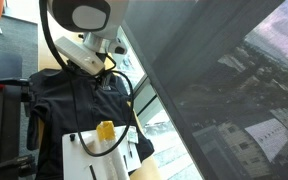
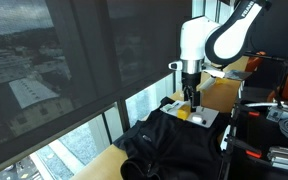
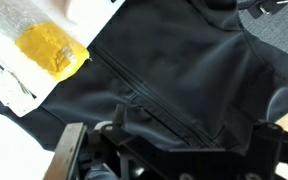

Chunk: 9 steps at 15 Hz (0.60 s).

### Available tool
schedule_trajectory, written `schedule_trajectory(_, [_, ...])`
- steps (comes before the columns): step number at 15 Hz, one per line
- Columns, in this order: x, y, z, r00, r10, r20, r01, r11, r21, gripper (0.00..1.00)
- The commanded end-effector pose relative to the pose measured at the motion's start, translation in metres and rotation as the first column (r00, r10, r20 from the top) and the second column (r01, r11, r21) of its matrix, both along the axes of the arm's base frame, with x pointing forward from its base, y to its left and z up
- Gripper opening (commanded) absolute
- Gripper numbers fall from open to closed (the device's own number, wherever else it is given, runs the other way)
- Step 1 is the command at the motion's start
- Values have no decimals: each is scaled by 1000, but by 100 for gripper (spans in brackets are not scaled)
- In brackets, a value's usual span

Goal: Close the zipper of the black vest

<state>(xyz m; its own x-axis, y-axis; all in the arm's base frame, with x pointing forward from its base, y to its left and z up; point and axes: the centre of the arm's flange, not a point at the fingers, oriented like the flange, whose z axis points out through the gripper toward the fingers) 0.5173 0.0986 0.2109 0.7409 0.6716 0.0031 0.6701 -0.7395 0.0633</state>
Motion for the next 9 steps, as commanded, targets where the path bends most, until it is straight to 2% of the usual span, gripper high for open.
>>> schedule_trajectory(1, [-10,4,22,1000,21,-15,-21,1000,15,100])
schedule_trajectory(2, [-2,6,9,1000,8,-1,-8,1000,9,100])
schedule_trajectory(9, [-5,7,12,1000,11,-6,-11,1000,10,100])
